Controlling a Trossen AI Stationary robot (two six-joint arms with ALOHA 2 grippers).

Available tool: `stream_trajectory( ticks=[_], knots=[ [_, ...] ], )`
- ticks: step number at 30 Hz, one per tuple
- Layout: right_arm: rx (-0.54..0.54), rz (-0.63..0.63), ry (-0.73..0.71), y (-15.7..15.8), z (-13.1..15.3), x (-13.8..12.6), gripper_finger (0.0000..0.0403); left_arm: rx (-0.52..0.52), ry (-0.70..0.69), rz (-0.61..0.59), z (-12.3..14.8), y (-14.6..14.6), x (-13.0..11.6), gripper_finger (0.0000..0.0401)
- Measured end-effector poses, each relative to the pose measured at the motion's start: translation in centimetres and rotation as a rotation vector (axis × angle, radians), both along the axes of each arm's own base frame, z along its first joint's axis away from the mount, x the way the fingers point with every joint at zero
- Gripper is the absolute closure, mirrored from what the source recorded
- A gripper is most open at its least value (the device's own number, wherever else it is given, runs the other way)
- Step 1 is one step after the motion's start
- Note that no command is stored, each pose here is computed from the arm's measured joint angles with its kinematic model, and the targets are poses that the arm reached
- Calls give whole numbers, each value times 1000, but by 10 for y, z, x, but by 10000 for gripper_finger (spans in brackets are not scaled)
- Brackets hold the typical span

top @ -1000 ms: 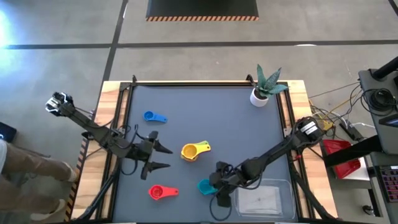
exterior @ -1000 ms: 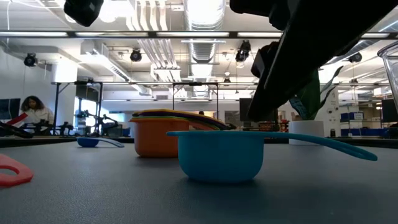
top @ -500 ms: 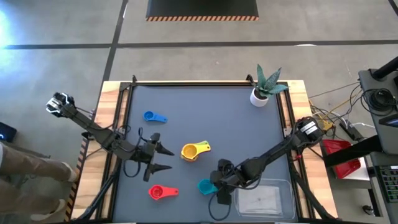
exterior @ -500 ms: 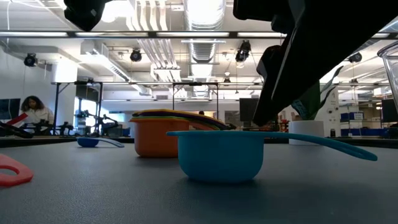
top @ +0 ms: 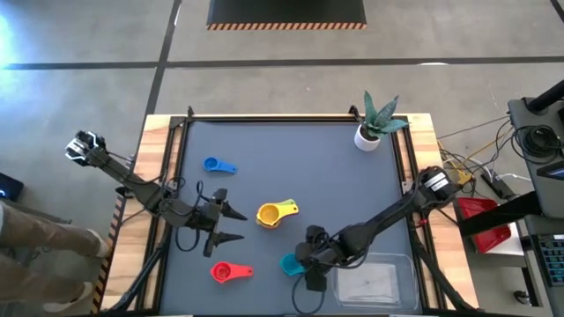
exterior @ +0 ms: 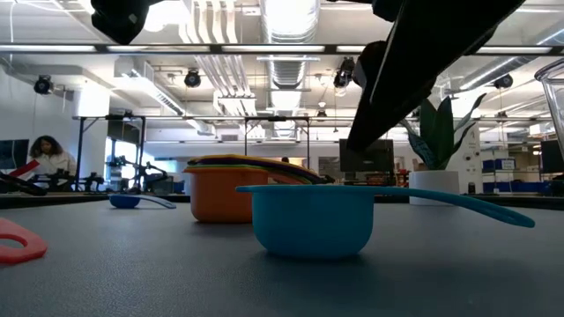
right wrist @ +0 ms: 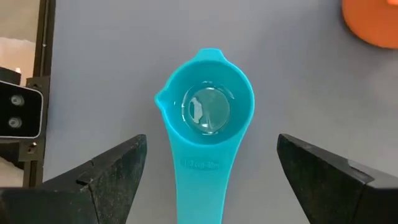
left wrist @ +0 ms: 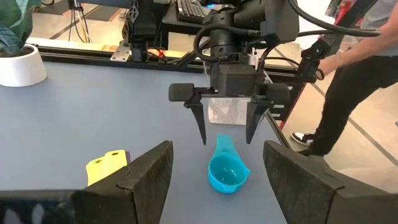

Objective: Nest measuring cups in basket
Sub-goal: Stack the light blue measuring cup on top of the yellow measuring cup

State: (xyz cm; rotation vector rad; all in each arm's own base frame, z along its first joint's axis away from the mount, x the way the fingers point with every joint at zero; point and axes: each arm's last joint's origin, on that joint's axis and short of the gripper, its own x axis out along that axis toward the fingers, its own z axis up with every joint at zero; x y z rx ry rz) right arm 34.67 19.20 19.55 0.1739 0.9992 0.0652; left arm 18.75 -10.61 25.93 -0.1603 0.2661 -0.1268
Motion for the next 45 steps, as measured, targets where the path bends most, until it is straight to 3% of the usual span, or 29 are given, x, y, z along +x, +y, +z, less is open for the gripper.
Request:
stream_trajectory(
  ticks=[13, 21, 28, 40, 45],
  knots=[
    [-92, 22, 212, 15, -27, 24, 53, 11, 0, -3, 0, 0, 0, 168],
    [-61, 49, 295, 18, -36, 29, 59, 11, 0, -2, 0, 0, 0, 168],
    [-67, 36, 298, 13, -33, 29, 112, 12, 3, -3, 0, 0, 0, 168],
    [-75, 26, 315, 10, -33, 29, 256, 13, 4, -3, -1, 0, 0, 168],
    [-75, 31, 309, 9, -30, 28, 257, 13, 5, -3, -1, 0, 0, 168]
  ],
)
